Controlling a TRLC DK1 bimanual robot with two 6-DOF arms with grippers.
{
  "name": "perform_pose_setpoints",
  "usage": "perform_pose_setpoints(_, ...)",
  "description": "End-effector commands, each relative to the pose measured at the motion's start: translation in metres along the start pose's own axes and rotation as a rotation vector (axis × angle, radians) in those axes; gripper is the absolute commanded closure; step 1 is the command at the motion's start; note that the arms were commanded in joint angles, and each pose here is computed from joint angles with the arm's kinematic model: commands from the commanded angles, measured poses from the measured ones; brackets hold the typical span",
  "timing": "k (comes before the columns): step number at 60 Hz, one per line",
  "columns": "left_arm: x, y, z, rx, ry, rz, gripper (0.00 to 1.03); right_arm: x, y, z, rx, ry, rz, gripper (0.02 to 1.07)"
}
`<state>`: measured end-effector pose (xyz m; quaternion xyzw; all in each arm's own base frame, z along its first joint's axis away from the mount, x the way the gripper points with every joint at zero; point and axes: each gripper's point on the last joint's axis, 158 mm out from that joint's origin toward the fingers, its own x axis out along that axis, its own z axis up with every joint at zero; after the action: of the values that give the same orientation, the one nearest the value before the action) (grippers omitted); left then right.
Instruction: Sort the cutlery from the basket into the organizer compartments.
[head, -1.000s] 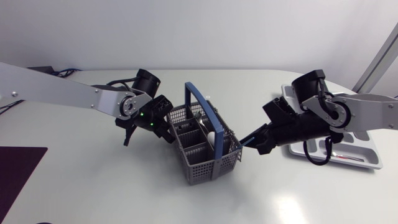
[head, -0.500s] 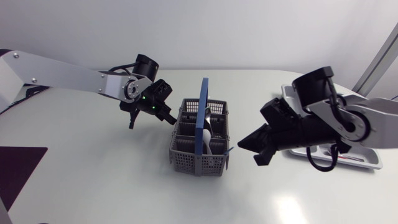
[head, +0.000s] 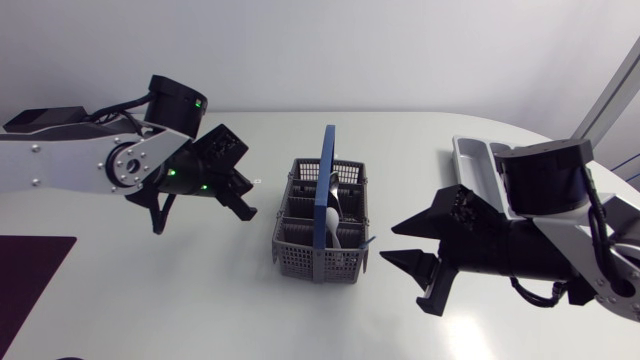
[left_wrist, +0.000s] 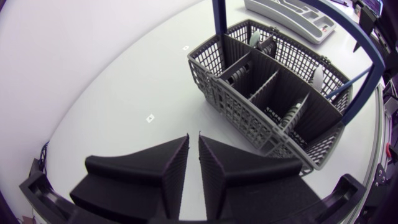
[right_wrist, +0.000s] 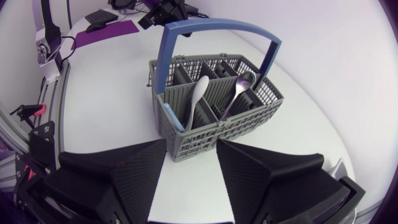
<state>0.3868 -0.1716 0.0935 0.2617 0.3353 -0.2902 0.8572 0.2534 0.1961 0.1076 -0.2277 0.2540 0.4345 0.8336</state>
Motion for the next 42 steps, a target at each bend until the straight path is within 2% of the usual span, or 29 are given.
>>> perform_pose_setpoints(1,-0.008,-0.016,-0.009,0.050,-0.011,-0.022,0.88,0.004,0.007,-0.005,-0.035,0.002,-0.001,0.41)
perform_pose_setpoints(16,-0.025,-0.042,-0.006,0.118,-0.074,-0.038,0.88,0.017,0.010,0.003,-0.090,0.005,-0.035,0.42)
perform_pose_setpoints(35,-0.033,-0.056,-0.007,0.144,-0.093,-0.055,0.88,0.028,0.014,0.005,-0.111,0.006,-0.035,0.77)
perform_pose_setpoints(42,-0.034,-0.059,-0.009,0.148,-0.096,-0.058,0.88,0.031,0.014,0.004,-0.110,0.013,-0.031,0.85)
